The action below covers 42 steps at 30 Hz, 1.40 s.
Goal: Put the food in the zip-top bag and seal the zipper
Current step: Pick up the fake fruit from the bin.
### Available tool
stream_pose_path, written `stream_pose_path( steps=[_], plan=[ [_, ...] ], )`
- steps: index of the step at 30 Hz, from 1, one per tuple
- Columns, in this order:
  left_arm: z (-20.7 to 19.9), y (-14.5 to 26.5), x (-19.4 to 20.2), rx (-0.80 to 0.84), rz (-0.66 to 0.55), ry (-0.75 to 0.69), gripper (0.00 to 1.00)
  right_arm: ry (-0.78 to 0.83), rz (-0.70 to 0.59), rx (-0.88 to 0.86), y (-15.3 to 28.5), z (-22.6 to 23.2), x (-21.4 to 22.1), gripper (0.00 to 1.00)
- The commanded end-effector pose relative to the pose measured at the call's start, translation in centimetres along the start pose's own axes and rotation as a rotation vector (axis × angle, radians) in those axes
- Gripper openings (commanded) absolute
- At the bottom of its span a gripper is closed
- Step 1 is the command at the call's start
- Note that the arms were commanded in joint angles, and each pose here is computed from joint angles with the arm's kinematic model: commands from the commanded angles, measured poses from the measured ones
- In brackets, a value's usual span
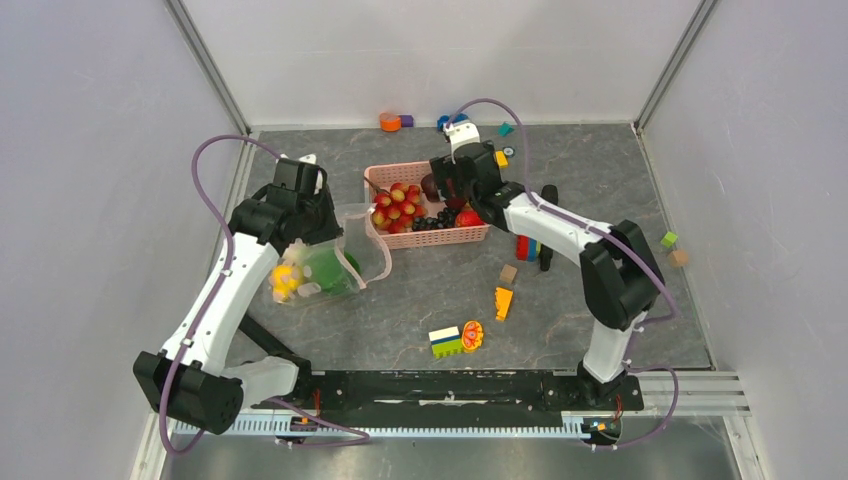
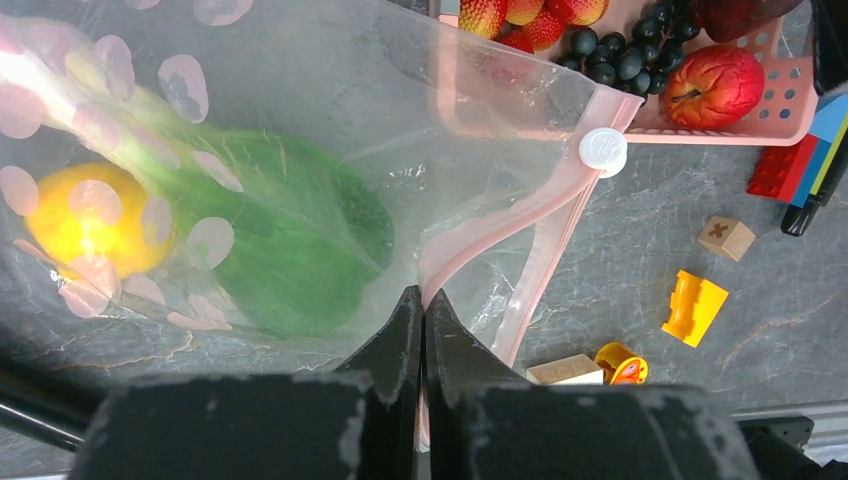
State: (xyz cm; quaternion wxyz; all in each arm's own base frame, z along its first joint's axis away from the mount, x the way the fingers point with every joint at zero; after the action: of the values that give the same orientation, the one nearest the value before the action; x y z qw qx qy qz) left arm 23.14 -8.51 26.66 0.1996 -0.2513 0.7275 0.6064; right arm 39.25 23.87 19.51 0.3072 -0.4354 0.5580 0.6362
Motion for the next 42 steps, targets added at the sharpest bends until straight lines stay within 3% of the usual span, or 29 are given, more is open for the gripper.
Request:
stream_pose_path(
  steps=[1,14,19,24,28,32,36,42],
  plan=[
    [-0.5,0.4,-0.6,0.054,-0.045,-0.034,0.02,-0.014,-0.089,0.048,-1.9,0.5,-2.5,0.98],
    [-0.8,0.3,-0.5,0.087,-0.03,-0.039,0.02,-0.014,-0.014,0.005,-5.2,1.9,0.4,0.98],
    [-1.0,0.1,-0.4,0.098,-0.016,-0.041,0.02,-0.013,0.002,0.002,-5.6,2.1,1.2,0.91],
    [-1.1,-0.1,-0.3,0.108,-0.003,-0.044,0.02,-0.014,0.013,0.021,-5.6,1.7,1.8,0.81],
    [-1.1,-0.2,-0.3,0.107,-0.002,-0.043,0.02,-0.021,0.012,0.022,-5.2,1.6,1.8,0.58],
    [-1.0,-0.1,-0.3,0.103,-0.005,-0.044,0.02,-0.049,-0.019,-0.001,-4.1,1.5,1.2,0.43],
    [-1.2,-0.1,-0.2,0.114,0.001,-0.045,0.02,-0.057,-0.048,-0.039,-2.2,1.3,0.0,0.35],
    [-1.5,0.2,-0.2,0.155,0.001,-0.053,0.02,-0.109,-0.144,-0.093,2.1,0.3,-0.6,0.34]
  ],
)
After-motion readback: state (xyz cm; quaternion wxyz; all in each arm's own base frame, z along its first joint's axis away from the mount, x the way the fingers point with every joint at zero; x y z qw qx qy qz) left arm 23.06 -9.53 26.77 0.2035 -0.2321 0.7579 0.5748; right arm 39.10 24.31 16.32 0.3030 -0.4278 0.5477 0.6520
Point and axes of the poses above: each gripper's point midway between its finger pads, its own y axis back along the fingers, its own z axis along the line the jaws close on, x = y × z, the point moved 7 cm from there along y, back along the fingers, and after that the axes turned 8 degrees about -y, right-handed, at the moved point
